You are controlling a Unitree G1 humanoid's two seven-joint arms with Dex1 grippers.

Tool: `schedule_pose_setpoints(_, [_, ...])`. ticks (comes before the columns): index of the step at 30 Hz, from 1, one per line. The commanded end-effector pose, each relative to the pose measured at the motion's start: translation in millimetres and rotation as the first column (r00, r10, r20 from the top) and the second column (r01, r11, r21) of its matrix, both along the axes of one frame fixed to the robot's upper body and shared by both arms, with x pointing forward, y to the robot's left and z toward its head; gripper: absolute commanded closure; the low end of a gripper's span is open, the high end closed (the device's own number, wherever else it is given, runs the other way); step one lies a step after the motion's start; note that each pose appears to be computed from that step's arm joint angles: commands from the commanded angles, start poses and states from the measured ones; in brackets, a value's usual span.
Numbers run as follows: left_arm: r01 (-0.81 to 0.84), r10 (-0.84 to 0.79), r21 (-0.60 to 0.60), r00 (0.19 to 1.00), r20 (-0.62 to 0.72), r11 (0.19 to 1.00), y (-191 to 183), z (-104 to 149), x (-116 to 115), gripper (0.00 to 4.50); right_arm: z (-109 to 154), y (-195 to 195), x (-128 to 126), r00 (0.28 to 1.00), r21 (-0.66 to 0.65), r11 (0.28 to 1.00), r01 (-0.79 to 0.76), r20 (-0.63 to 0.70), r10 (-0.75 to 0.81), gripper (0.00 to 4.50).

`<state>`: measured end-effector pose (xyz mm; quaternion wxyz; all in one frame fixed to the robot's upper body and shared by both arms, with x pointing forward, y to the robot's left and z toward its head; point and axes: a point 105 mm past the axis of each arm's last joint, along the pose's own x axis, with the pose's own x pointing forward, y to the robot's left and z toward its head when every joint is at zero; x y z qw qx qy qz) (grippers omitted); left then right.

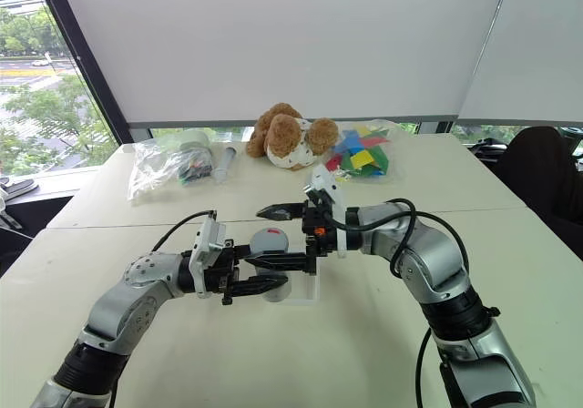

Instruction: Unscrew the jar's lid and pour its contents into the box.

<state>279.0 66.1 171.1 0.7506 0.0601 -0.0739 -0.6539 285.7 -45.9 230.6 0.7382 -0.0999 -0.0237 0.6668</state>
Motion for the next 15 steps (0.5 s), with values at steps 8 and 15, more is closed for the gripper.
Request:
schedule_pose_setpoints(8, [0.044, -0.043, -0.007, 0.997, 0.067, 0.999, -2, 14, -9, 2.40, 4, -34, 13, 0.996, 0.039, 0.995, 0.089, -0.013, -0.088, 0.05])
schedule_pose_setpoints(15, [0.039, -0.038, -0.004, 0.997, 0.068, 0.999, 0, 14, -8, 2.40, 2, -58, 3, 0.996, 0.049, 0.995, 0.084, -0.045, -0.082, 0.05])
